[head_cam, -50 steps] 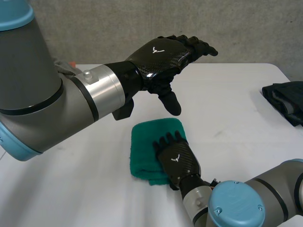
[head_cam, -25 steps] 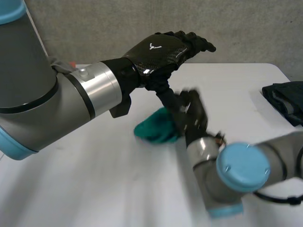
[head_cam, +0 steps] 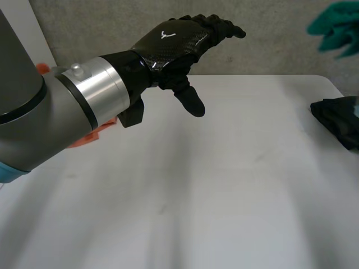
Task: Fold the laundry.
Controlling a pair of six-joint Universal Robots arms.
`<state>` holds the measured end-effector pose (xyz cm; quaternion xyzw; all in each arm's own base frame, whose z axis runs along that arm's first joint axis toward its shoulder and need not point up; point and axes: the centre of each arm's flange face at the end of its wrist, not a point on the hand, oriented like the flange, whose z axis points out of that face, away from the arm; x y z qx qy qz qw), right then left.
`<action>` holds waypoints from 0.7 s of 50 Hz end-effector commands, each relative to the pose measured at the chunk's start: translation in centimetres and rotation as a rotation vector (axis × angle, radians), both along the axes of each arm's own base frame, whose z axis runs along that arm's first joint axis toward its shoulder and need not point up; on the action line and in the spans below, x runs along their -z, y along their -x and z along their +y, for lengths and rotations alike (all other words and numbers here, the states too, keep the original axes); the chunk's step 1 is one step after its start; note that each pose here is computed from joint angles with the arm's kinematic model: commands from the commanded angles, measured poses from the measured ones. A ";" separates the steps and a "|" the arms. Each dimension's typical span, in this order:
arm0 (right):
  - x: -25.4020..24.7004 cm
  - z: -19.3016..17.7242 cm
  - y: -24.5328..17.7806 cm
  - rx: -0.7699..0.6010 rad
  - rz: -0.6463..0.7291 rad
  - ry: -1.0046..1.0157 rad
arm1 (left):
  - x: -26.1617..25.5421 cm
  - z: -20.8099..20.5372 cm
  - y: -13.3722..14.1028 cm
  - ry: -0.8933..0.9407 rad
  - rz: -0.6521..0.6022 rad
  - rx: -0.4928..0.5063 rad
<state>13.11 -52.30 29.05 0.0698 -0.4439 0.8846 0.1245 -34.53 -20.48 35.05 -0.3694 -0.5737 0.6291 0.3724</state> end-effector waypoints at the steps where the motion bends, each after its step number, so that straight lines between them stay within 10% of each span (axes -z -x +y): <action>1: 7.1 -3.4 6.3 0.005 0.081 -0.106 | 1.1 -0.5 0.4 -0.019 -0.017 0.001; 11: 17.8 -2.4 13.8 0.002 0.128 -0.366 | 2.1 -0.9 0.8 -0.040 -0.032 0.004; 35: 16.9 1.4 18.6 -0.083 0.106 -0.347 | 2.2 -0.7 0.7 -0.048 -0.033 0.007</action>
